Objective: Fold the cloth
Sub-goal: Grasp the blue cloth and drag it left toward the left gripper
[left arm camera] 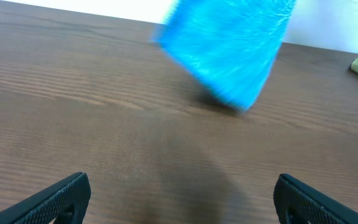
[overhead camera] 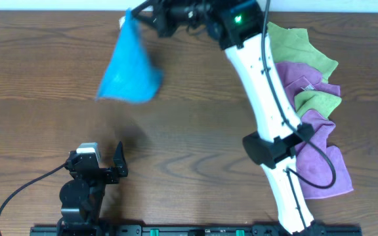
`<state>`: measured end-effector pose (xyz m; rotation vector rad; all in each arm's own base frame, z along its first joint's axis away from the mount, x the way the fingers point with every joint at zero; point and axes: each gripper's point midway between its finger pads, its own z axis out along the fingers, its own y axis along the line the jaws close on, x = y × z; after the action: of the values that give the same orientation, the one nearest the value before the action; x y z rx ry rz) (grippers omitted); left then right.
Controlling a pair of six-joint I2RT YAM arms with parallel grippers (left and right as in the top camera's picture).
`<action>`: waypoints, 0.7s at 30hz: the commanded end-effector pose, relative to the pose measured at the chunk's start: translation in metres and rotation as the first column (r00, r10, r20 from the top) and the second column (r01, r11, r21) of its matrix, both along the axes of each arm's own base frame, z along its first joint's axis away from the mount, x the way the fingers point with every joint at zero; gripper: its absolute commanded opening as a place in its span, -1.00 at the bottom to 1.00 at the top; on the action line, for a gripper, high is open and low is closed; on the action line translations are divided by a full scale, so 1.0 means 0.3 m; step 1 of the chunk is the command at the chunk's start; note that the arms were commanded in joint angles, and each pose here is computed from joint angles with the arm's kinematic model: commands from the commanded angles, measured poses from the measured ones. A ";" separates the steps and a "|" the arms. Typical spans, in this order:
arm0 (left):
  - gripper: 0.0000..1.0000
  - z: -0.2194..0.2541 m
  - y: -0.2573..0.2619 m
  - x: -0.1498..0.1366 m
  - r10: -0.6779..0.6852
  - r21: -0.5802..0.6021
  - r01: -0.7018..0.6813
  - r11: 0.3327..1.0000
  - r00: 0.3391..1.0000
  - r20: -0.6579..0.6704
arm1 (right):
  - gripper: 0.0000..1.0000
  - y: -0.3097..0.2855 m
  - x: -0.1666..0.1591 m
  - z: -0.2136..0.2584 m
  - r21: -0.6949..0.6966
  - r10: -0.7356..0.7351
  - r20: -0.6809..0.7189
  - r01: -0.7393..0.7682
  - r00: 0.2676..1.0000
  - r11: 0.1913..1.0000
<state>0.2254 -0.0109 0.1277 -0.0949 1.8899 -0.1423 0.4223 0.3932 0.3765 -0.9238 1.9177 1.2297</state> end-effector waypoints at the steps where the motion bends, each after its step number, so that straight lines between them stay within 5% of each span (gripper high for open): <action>1: 0.91 -0.034 0.003 -0.001 0.002 0.006 -0.002 1.000 1.000 -0.021 | -0.97 -0.072 0.032 -0.010 -0.102 -0.079 0.114 0.091 0.990 0.991; 4: 0.91 -0.034 0.003 -0.001 0.002 0.006 -0.002 1.000 1.000 -0.021 | -0.97 -0.249 0.132 -0.160 -0.352 -0.310 0.135 0.338 0.941 0.873; 9: 0.91 -0.034 0.003 -0.001 0.002 0.006 -0.002 1.000 1.000 -0.021 | -0.97 -0.671 0.218 -0.364 -0.705 -0.604 0.307 0.602 0.735 0.375; 10: 0.91 -0.034 0.003 -0.001 0.002 0.006 -0.002 1.000 1.000 -0.021 | -0.82 -0.699 0.219 -0.392 -0.728 -0.612 0.297 0.589 0.733 0.351; 13: 0.91 -0.034 0.003 -0.001 0.002 0.006 -0.002 1.000 1.000 -0.021 | 0.28 -0.659 0.198 -0.445 -0.747 -0.579 0.190 0.500 0.793 0.439; 14: 0.91 -0.034 0.003 -0.001 0.002 0.006 -0.002 1.000 1.000 -0.021 | 0.47 -0.635 0.188 -0.462 -0.748 -0.554 0.153 0.462 0.819 0.477; 18: 0.91 -0.034 0.003 -0.001 0.002 0.006 -0.002 1.000 1.000 -0.021 | 0.69 -0.489 0.137 -0.540 -0.704 -0.374 -0.019 0.253 0.927 0.664; 21: 0.91 -0.034 0.003 -0.001 0.002 0.006 -0.002 1.000 1.000 -0.021 | 0.49 -0.373 0.081 -0.616 -0.617 -0.198 -0.158 0.060 0.967 0.785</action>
<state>0.2254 -0.0109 0.1277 -0.0949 1.8899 -0.1423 0.4731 0.2398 0.2061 -0.7379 2.6260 0.3083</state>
